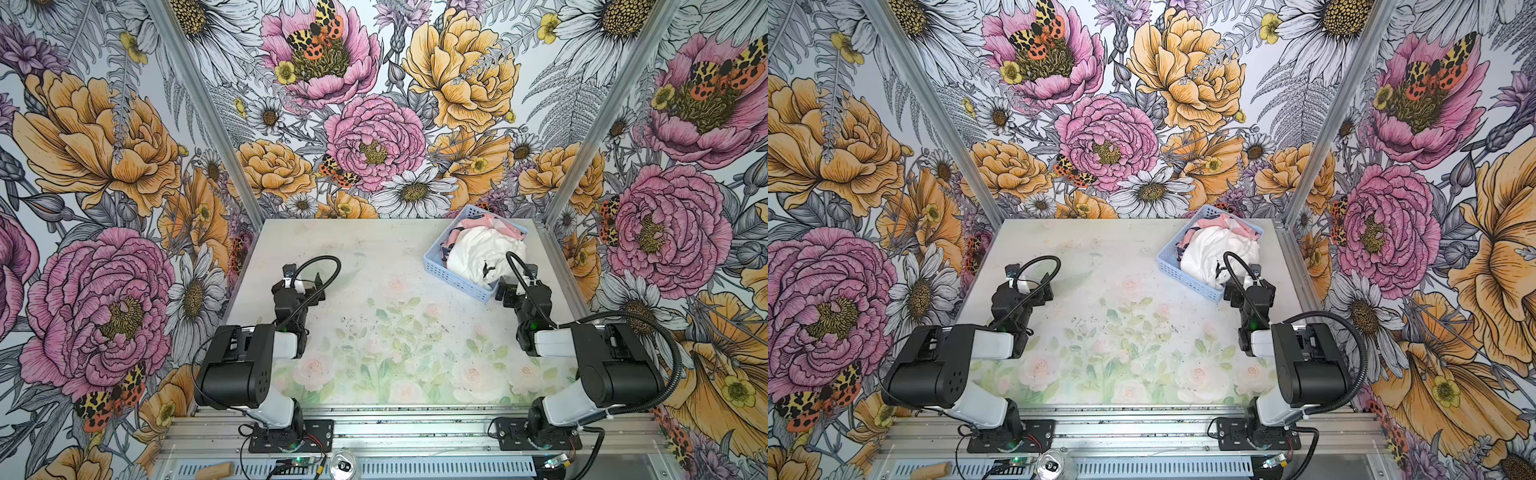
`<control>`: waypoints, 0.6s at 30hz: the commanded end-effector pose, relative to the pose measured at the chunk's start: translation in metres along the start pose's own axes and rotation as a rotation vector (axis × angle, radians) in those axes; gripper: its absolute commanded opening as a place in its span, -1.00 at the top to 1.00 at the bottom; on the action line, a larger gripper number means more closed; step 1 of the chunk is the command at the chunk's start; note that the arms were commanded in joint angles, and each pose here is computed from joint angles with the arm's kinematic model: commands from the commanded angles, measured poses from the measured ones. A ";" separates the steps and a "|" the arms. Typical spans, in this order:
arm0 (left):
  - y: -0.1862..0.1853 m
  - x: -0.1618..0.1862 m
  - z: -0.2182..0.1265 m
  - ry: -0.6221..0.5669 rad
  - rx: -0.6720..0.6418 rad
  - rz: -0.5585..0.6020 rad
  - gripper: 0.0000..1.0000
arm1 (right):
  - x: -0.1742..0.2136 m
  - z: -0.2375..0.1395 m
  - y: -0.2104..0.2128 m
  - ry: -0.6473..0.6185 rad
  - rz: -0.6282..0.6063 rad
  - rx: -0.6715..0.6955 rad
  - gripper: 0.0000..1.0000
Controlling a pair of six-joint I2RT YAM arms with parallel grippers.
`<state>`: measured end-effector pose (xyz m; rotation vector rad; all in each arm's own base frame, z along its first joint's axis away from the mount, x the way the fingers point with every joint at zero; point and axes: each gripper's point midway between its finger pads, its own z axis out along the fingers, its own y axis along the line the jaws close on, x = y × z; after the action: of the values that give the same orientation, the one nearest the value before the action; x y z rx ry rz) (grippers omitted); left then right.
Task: Fold and stack the mixed laundry pile
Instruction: 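Move both grippers forward from rest toward the blue basket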
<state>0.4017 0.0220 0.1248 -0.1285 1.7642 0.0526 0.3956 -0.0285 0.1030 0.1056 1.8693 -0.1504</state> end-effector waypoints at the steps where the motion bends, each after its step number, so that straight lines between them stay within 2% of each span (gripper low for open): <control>1: -0.004 -0.005 0.003 -0.009 0.008 0.000 -0.98 | -0.010 0.003 0.006 -0.022 0.008 -0.030 -0.99; 18: -0.004 -0.005 0.003 -0.010 -0.014 0.011 -0.98 | -0.010 0.003 0.006 -0.021 0.008 -0.032 -1.00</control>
<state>0.4015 0.0169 0.1232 -0.1222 1.7712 0.0537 0.3956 -0.0285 0.1030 0.1056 1.8693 -0.1504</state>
